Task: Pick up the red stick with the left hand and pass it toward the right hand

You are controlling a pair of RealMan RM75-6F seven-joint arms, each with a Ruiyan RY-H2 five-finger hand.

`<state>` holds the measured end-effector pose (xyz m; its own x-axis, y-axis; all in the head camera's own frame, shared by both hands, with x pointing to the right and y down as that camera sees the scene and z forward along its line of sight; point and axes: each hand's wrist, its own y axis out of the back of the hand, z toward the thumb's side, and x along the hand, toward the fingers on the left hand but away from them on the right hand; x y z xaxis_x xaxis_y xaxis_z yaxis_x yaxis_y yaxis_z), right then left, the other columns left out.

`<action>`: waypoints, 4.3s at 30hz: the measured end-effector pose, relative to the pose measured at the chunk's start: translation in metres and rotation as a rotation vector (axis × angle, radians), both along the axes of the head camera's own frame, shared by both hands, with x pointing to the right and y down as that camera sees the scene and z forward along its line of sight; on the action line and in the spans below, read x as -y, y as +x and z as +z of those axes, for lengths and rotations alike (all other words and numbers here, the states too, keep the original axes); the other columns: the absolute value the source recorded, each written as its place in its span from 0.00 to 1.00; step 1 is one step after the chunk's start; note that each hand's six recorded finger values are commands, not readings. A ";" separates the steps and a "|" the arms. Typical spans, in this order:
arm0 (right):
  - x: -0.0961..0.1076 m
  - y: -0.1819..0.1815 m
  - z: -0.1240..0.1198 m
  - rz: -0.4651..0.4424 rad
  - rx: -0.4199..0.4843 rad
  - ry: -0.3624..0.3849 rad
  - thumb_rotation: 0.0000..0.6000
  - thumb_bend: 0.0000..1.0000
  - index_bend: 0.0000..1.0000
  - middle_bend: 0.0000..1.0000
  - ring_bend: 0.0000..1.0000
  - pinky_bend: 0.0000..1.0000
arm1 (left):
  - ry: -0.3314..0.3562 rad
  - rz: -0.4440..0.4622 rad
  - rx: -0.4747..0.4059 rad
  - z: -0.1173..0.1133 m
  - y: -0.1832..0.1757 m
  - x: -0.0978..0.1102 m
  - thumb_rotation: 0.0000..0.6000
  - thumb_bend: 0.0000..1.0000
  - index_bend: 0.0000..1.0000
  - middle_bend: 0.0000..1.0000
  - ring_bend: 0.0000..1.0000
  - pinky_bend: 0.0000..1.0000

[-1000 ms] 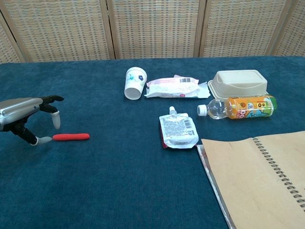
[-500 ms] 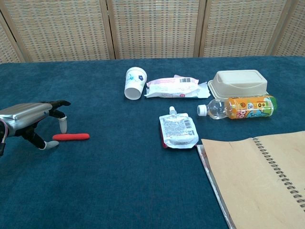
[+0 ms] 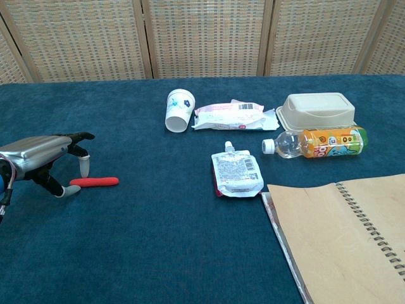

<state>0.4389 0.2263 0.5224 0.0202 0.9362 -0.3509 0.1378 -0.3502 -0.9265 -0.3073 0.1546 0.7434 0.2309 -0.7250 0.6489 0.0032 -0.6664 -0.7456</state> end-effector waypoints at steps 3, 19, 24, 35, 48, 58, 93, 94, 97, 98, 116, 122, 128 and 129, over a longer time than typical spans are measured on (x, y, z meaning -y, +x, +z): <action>0.000 0.000 0.000 0.002 0.001 0.000 1.00 0.00 0.00 0.00 0.00 0.00 | -0.002 0.000 0.000 0.001 0.001 0.000 1.00 0.41 0.51 0.00 0.00 0.00; 0.000 0.001 0.000 0.001 0.004 0.000 1.00 0.00 0.00 0.00 0.00 0.00 | -0.006 0.004 0.006 0.004 0.005 -0.002 1.00 0.41 0.56 0.00 0.00 0.00; 0.000 0.001 -0.001 0.001 0.006 -0.001 1.00 0.00 0.00 0.00 0.00 0.00 | -0.006 0.006 0.010 0.004 0.005 -0.002 1.00 0.41 0.57 0.00 0.00 0.00; 0.000 0.000 -0.001 0.000 0.010 -0.003 1.00 0.00 0.00 0.00 0.00 0.00 | -0.012 0.000 0.029 0.008 0.004 -0.002 1.00 0.52 0.59 0.00 0.00 0.00; 0.000 0.000 0.000 -0.002 0.011 -0.003 1.00 0.00 0.00 0.00 0.00 0.00 | -0.016 -0.031 0.027 0.006 -0.002 0.002 1.00 0.52 0.66 0.00 0.00 0.00; 0.000 -0.002 0.001 -0.008 0.006 -0.005 1.00 0.00 0.00 0.00 0.00 0.00 | -0.032 -0.136 -0.123 -0.012 -0.006 0.010 1.00 0.52 0.66 0.00 0.00 0.00; 0.105 -0.116 -0.006 -0.184 0.553 -0.251 1.00 0.24 0.42 0.00 0.00 0.00 | -0.267 -0.184 -1.031 -0.087 0.188 0.051 1.00 0.52 0.66 0.00 0.00 0.00; 0.108 -0.121 -0.005 -0.187 0.552 -0.263 1.00 0.25 0.43 0.00 0.00 0.00 | -0.280 -0.182 -1.031 -0.087 0.192 0.050 1.00 0.52 0.66 0.00 0.00 0.00; 0.117 -0.136 -0.003 -0.193 0.556 -0.296 1.00 0.29 0.44 0.00 0.00 0.00 | -0.315 -0.177 -1.024 -0.087 0.205 0.049 1.00 0.52 0.67 0.00 0.00 0.00; 0.120 -0.141 -0.003 -0.195 0.559 -0.304 1.00 0.31 0.44 0.00 0.00 0.00 | -0.321 -0.174 -1.022 -0.088 0.209 0.049 1.00 0.52 0.67 0.00 0.00 0.00; 0.140 -0.222 0.005 -0.261 0.610 -0.347 1.00 0.41 0.49 0.01 0.00 0.00 | -0.354 -0.149 -1.027 -0.095 0.254 0.043 1.00 0.52 0.67 0.00 0.00 0.00; 0.137 -0.230 0.011 -0.272 0.598 -0.355 1.00 0.42 0.50 0.02 0.00 0.00 | -0.358 -0.148 -1.025 -0.095 0.257 0.042 1.00 0.52 0.67 0.00 0.00 0.00; 0.138 -0.233 0.015 -0.267 0.603 -0.354 1.00 0.42 0.50 0.02 0.00 0.00 | -0.364 -0.147 -1.020 -0.093 0.258 0.041 1.00 0.52 0.67 0.00 0.00 0.00; 0.138 -0.234 0.015 -0.267 0.602 -0.353 1.00 0.43 0.50 0.02 0.00 0.00 | -0.365 -0.147 -1.020 -0.092 0.258 0.040 1.00 0.52 0.67 0.00 0.00 0.00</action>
<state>0.2052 0.0888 0.5374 0.5150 0.7059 -0.4862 0.4543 -0.7058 -0.5435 -0.0489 0.1144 0.6509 0.7093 -0.5918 0.3829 -0.6012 -0.7915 -0.1096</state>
